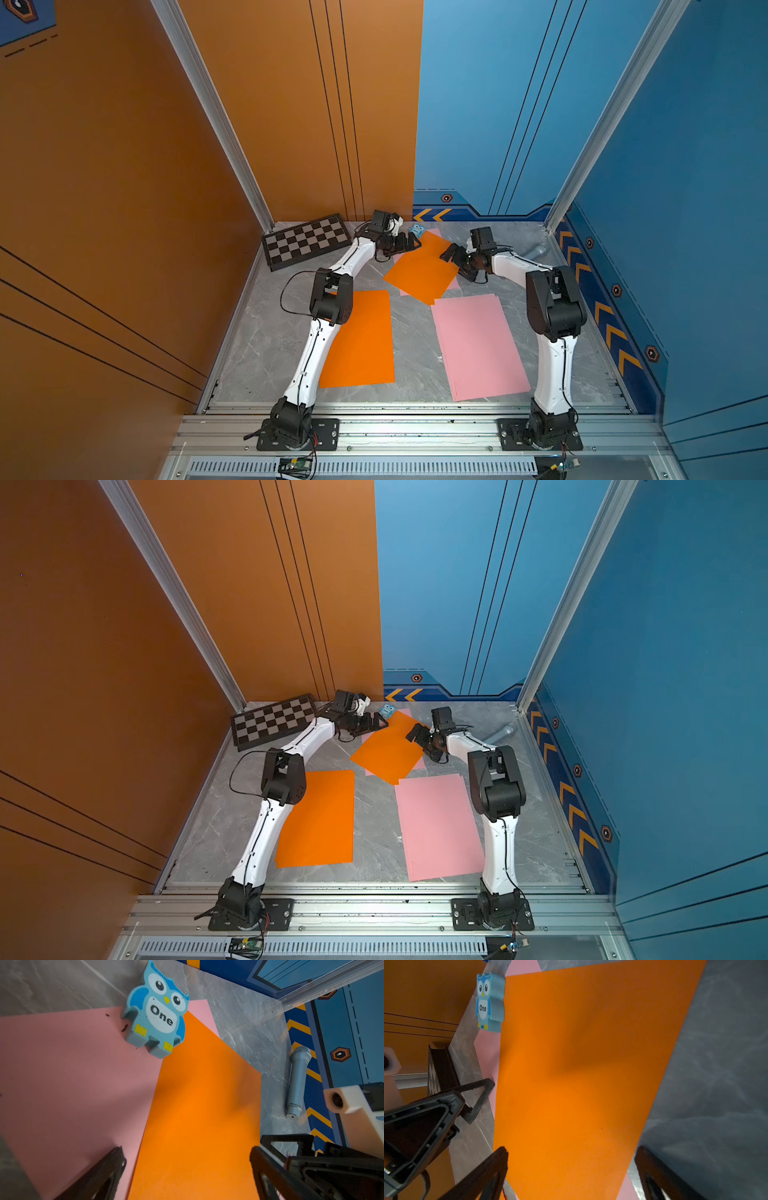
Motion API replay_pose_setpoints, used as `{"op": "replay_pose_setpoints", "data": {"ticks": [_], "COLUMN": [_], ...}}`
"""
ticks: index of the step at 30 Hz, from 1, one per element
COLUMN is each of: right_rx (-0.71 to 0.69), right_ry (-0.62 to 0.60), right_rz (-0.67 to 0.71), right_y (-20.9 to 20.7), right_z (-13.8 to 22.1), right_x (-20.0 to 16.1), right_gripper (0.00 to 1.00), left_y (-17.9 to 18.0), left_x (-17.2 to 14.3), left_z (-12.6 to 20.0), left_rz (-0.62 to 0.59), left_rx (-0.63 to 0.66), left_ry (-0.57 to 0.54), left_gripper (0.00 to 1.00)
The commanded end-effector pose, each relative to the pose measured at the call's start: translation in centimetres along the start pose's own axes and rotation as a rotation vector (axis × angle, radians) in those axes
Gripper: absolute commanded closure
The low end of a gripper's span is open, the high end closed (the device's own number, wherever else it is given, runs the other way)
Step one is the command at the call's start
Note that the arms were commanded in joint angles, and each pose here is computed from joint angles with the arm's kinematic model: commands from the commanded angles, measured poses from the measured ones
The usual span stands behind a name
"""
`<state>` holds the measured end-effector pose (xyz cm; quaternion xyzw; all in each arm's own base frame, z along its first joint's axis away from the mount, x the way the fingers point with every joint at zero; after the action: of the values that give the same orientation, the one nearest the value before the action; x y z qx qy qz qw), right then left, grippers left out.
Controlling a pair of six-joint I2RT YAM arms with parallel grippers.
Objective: Sort the scattered colored papers by color
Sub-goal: Pick up the colored paper.
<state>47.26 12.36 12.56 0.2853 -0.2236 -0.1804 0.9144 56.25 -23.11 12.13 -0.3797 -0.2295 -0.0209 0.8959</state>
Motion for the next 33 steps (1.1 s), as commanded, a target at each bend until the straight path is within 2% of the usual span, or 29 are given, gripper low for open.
{"op": "replay_pose_setpoints", "data": {"ticks": [1, 10, 18, 23, 33], "right_rx": [-0.043, 0.009, 0.03, 0.04, 0.083], "right_ry": [0.087, 0.129, 0.14, 0.138, 0.109], "right_rz": [-0.06, -0.092, -0.097, -0.105, -0.123], "right_y": [-1.3, -1.2, -1.4, -1.7, -2.1], "right_z": [-2.0, -3.3, -3.9, -3.9, -2.8], "right_x": [-1.4, -1.4, -1.4, -1.2, -0.7], "right_gripper": [0.02, 0.01, 0.01, 0.02, 0.02], "left_y": [1.4, 0.1, -1.9, -2.9, -3.1], "left_x": [-1.9, -3.1, -2.9, -1.9, -0.2], "left_z": [-1.4, -2.0, -0.8, 0.4, 2.5], "left_rz": [0.074, 0.113, 0.133, 0.141, 0.177], "left_rx": [0.029, -0.088, -0.194, -0.226, -0.257], "left_ry": [0.084, 0.171, 0.215, 0.203, 0.175], "left_gripper": [0.04, 0.05, 0.08, 0.12, 0.59]}}
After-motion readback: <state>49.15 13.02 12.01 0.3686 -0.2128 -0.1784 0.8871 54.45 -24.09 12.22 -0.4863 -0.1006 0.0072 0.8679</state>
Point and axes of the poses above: each gripper's point midway between its finger pads, its own z axis back along the fingers, its own y axis along the line the jaws close on, x = y × z, the point moved 10 cm from there along z, back along the fingers, and after that the axes turned 4 degrees about z, right-handed, at the moved point
